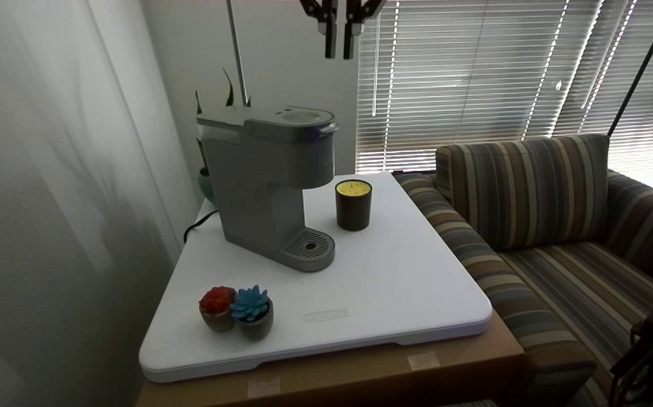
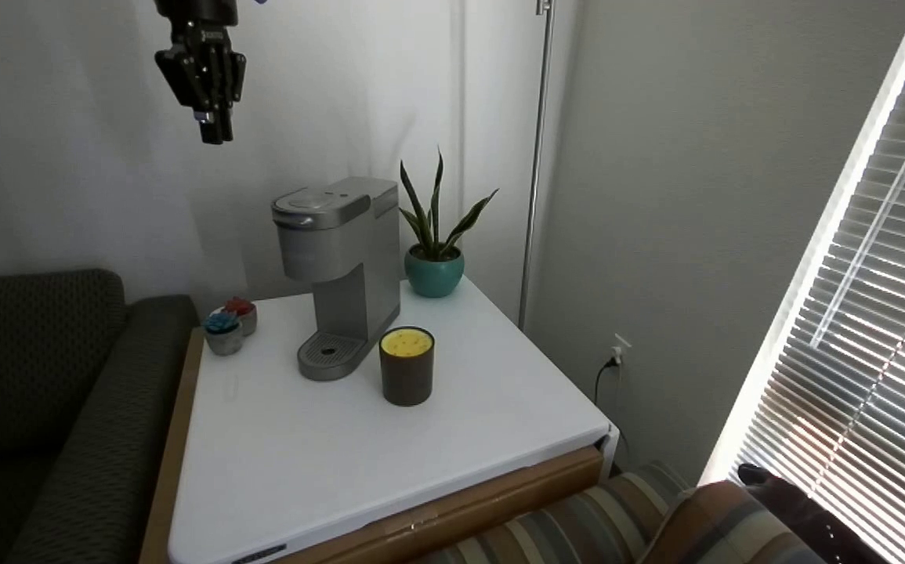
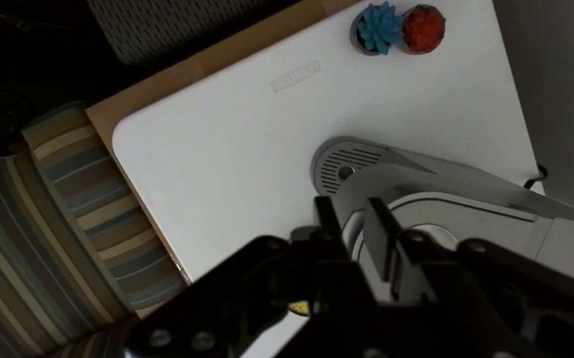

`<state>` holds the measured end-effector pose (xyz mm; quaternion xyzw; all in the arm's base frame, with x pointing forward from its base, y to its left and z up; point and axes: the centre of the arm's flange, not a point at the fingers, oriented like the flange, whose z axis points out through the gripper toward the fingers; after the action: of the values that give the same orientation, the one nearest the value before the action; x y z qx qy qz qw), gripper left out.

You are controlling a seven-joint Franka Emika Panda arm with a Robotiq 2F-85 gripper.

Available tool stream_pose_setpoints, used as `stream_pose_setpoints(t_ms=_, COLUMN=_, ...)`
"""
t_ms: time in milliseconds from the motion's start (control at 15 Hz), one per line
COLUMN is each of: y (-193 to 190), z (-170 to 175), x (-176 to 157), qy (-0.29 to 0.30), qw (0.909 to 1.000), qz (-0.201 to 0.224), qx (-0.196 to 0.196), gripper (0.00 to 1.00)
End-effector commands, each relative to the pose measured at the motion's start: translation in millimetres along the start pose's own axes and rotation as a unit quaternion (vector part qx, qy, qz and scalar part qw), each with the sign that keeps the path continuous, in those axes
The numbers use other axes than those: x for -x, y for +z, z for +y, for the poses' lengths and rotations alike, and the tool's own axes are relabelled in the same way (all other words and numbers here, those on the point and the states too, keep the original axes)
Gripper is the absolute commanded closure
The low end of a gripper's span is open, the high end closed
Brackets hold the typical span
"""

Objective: Close the coffee maker

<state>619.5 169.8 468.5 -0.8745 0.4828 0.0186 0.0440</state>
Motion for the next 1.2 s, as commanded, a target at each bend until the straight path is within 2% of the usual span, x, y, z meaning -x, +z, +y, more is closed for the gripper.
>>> stream_pose_setpoints(t_ms=0, y=-7.1, z=6.8, x=-3.1, qy=-0.014, qw=0.9995, qz=-0.028, qx=0.009, gripper=0.47)
stream_pose_setpoints(t_ms=400, y=-7.2, z=9.0, x=-0.8, qy=-0.023, qw=0.9987, qz=-0.043, qx=0.018, gripper=0.04)
stream_pose_setpoints(t_ms=533, y=-6.7, z=9.7, x=-0.1, qy=-0.025, qw=0.9983, qz=-0.048, qx=0.02, gripper=0.0)
stream_pose_setpoints(t_ms=1000, y=-0.9, z=11.1, x=-5.6, qy=-0.053, qw=0.9954, qz=-0.076, qx=0.021, gripper=0.0)
stream_pose_setpoints(t_ms=1067, y=1.1, z=8.0, x=1.4, qy=-0.041, qw=0.9974, qz=-0.056, qx=0.02, gripper=0.0)
stream_pose_setpoints(t_ms=1133, y=1.0, z=8.3, x=0.3, qy=-0.044, qw=0.9971, qz=-0.058, qx=0.019, gripper=0.0)
